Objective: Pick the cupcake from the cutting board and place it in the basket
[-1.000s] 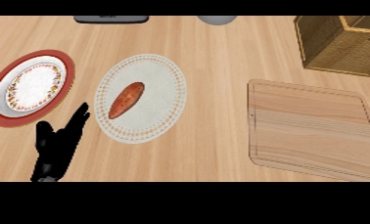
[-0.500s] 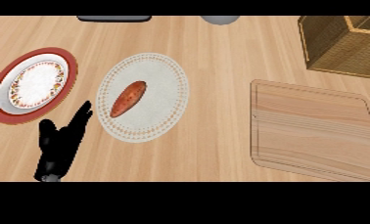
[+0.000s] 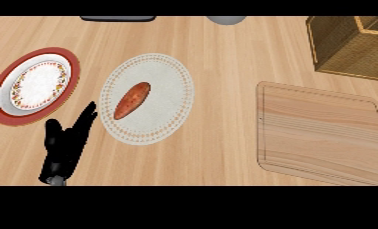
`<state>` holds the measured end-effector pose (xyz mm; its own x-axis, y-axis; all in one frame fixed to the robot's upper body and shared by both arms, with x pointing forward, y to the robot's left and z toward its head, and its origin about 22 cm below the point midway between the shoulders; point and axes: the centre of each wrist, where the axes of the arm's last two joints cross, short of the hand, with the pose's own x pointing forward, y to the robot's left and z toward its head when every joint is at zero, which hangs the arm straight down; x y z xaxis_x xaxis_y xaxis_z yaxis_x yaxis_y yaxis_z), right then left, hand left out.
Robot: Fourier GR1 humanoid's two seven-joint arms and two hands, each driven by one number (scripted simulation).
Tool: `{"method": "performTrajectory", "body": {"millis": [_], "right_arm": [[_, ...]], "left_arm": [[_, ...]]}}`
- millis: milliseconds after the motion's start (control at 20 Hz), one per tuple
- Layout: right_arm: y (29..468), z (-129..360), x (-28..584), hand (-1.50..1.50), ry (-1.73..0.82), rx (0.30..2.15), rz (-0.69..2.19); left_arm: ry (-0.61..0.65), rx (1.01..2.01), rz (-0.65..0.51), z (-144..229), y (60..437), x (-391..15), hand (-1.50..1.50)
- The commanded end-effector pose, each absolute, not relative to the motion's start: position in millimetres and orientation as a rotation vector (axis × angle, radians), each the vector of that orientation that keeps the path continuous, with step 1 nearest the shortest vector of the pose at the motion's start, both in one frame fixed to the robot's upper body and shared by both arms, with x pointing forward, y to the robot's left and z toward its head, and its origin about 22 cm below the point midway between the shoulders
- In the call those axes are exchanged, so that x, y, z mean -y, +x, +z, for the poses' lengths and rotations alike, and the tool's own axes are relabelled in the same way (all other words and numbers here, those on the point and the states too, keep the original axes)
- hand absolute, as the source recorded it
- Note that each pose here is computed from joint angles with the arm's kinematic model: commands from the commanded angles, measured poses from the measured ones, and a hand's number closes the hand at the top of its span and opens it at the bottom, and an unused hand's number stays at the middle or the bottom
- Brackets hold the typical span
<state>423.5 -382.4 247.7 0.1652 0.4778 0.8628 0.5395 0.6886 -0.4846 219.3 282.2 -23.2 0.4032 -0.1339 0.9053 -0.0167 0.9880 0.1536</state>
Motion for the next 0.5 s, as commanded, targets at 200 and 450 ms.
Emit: {"method": "performTrajectory", "body": {"millis": [200, 450], "right_arm": [[422, 223, 413, 1.50, -0.856, 1.486, -0.092], [408, 198, 441, 1.50, -1.146, 1.286, 0.018]], "left_arm": [[0.145, 1.004, -0.065, -54, 190, -283, 0.00], [0.142, 1.046, -0.062, -41, 209, -277, 0.00]]}}
